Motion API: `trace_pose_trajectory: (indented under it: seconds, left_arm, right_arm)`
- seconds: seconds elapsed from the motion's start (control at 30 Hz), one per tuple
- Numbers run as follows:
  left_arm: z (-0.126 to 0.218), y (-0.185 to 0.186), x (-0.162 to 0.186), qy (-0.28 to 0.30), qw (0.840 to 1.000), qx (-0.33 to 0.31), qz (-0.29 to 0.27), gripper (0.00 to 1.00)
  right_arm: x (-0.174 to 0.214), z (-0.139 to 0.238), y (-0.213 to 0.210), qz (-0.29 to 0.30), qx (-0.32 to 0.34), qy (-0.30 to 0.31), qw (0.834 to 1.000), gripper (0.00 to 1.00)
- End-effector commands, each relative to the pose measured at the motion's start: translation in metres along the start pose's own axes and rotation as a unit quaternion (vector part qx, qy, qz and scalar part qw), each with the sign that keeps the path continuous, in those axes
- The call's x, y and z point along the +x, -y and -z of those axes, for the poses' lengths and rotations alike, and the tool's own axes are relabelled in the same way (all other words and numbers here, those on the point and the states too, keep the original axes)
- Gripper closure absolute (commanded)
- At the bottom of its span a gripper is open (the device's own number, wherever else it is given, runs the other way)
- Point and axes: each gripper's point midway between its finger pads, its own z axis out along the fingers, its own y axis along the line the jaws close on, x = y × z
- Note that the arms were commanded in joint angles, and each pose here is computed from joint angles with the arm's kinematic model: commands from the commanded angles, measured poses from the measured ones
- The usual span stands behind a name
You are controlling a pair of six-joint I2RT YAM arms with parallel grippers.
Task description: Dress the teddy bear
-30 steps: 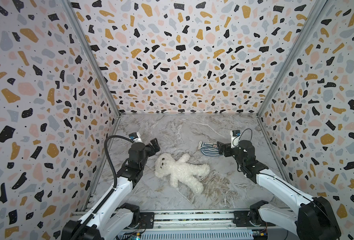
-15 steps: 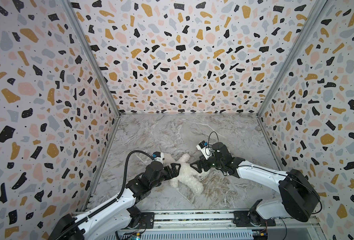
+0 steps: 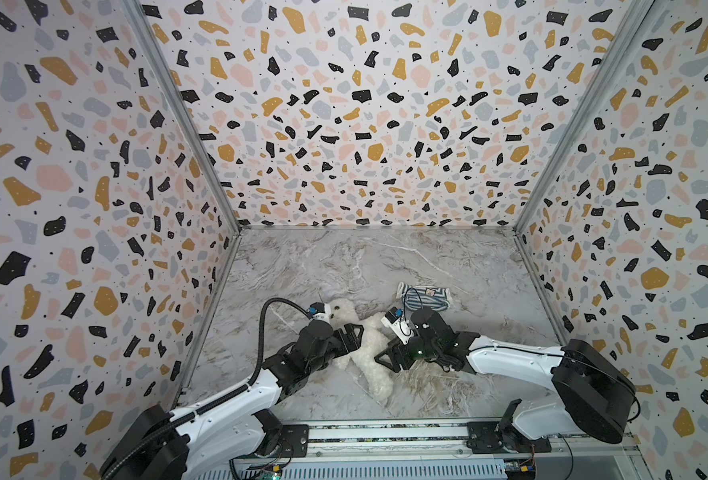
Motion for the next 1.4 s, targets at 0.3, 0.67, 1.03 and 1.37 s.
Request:
trace_pose_trajectory:
  seconds: [0.3, 0.67, 1.03, 1.37]
  left_arm:
    - [-0.018, 0.009, -0.048, 0.017, 0.995, -0.033, -0.088, 0.05]
    - [-0.013, 0.006, -0.032, -0.003, 0.991, -0.081, -0.111, 0.00]
    - [-0.045, 0.009, -0.030, -0.002, 0.994, -0.086, -0.068, 0.00]
    - [-0.078, -0.012, -0.025, -0.022, 0.984, -0.149, -0.096, 0.14]
  right_arm:
    - [-0.025, 0.017, -0.054, -0.009, -0.072, 0.090, 0.993, 0.29]
    - [-0.033, 0.086, 0.041, -0.080, 0.041, 0.183, 0.979, 0.28]
    - [-0.025, 0.091, 0.062, -0.075, 0.075, 0.181, 0.978, 0.27]
    - [-0.016, 0.095, 0.066, -0.074, 0.091, 0.186, 0.976, 0.27]
